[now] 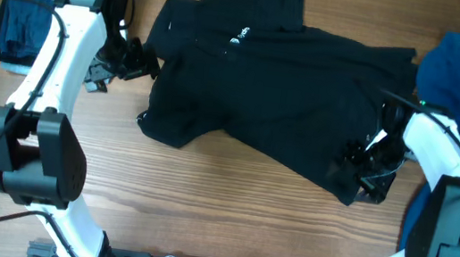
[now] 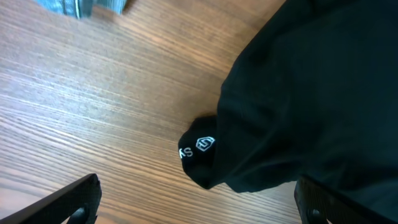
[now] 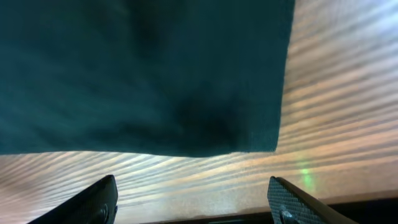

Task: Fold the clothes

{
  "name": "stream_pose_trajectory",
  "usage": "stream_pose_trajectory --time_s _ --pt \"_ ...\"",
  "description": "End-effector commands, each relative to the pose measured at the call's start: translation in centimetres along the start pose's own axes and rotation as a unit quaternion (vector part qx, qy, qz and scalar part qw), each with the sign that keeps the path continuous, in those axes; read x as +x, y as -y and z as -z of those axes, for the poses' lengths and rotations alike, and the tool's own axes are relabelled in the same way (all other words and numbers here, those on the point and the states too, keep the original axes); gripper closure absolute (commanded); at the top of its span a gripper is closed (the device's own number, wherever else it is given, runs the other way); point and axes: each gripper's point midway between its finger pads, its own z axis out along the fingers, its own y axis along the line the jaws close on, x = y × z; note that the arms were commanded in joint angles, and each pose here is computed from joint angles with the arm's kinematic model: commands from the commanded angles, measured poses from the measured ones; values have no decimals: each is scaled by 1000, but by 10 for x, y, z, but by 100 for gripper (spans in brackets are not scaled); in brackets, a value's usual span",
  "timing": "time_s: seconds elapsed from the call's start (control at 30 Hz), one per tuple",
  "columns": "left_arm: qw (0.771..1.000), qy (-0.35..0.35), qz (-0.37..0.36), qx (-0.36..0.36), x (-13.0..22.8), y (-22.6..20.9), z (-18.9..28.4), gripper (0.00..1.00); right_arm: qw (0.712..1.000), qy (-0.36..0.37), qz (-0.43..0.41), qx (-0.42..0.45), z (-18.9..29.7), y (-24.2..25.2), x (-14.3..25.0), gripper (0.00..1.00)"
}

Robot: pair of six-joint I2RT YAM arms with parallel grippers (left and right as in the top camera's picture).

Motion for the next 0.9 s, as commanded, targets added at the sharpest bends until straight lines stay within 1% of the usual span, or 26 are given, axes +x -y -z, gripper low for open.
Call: stream_pose_trajectory --time_s 0.0,0.17,0.3,0.37,0.47,0.57,0.63,0.77,0.83,0.87 --pt "1000 -4 -4 5 1 2 -7 0 999 14 -40 -14 -14 2 -1 22" --pt "1000 -1 9 6 0 1 -15 0 998 34 -53 -15 -34 8 -8 22" --pt "1000 -2 9 6 1 1 -22 0 996 71 -59 8 -36 17 -22 28" --pt "1000 -7 10 3 4 -1 -27 0 995 79 -58 9 -36 17 -25 37" --pt "1000 -17 10 -1 11 -5 -39 0 995 81 -57 10 -35 17 -26 61" --pt "1000 -27 11 -5 18 -9 -53 0 994 86 -57 18 -35 20 -28 77" --pt "999 -37 24 -10 25 -12 -62 0 994 87 -55 20 -35 20 -28 81" --pt "999 -48 21 6 34 -7 -75 1 995 93 -43 17 -34 19 -31 91" --pt "999 -49 10 9 37 -5 -81 2 995 94 -43 16 -34 19 -32 92" --pt "998 -49 -15 24 38 2 -83 4 994 95 -43 16 -34 18 -33 92"
